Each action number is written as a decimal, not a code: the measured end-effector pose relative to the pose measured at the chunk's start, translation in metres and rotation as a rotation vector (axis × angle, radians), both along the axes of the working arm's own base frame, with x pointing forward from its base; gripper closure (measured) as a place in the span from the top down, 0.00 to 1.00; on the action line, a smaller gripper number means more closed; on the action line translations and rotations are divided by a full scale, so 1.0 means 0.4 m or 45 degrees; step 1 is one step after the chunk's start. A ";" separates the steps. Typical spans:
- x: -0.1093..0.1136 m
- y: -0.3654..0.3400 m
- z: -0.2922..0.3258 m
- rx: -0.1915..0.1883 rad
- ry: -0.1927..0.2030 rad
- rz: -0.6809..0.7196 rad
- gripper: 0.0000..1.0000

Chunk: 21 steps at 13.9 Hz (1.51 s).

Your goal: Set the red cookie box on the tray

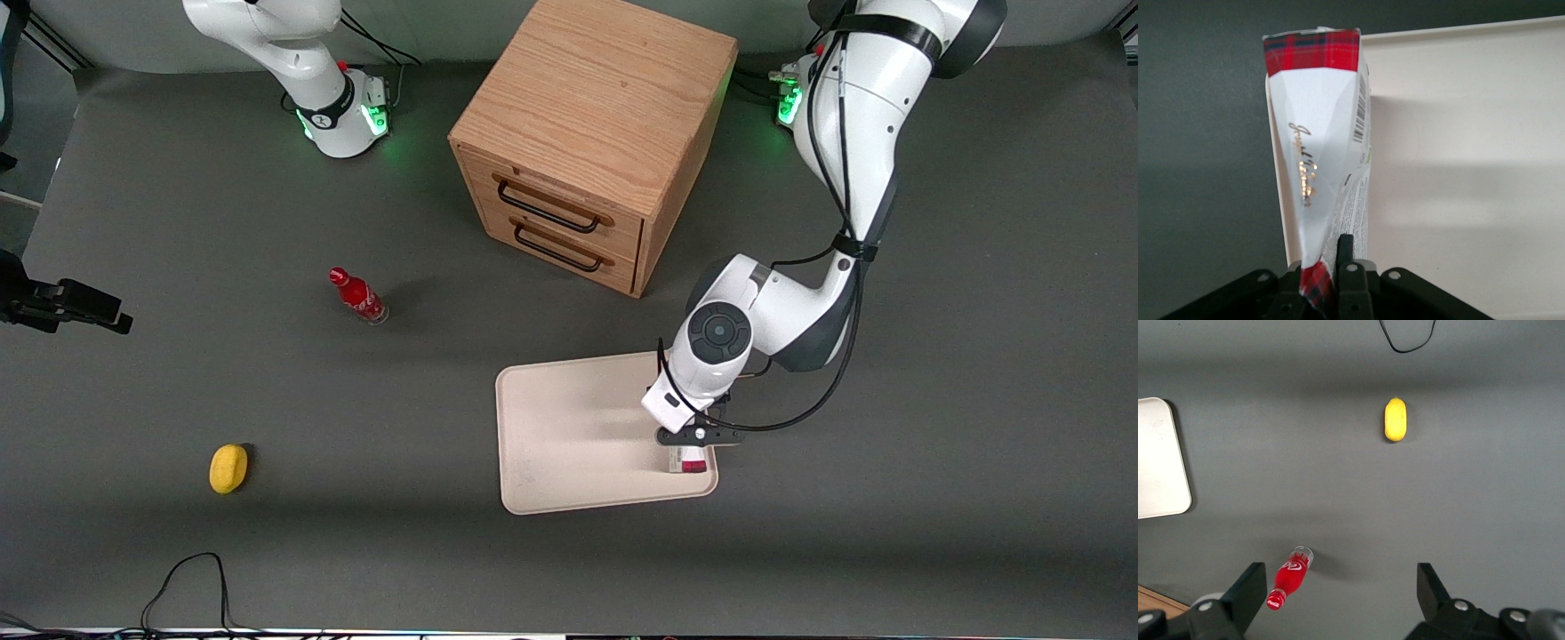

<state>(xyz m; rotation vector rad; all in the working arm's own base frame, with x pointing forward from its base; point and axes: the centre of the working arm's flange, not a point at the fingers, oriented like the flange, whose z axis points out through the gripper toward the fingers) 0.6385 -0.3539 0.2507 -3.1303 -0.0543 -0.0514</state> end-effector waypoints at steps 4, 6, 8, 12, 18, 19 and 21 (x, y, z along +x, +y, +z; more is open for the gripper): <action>-0.007 -0.005 -0.027 0.022 0.008 0.012 0.07; -0.002 0.004 -0.029 0.037 0.000 0.021 0.07; 0.006 0.018 -0.030 0.050 -0.007 0.028 0.12; 0.025 0.032 -0.012 0.053 -0.036 0.038 0.58; 0.111 0.220 0.271 0.079 -0.143 0.153 1.00; 0.115 0.294 0.357 0.084 -0.129 0.146 1.00; 0.103 0.459 0.522 0.059 -0.070 0.054 1.00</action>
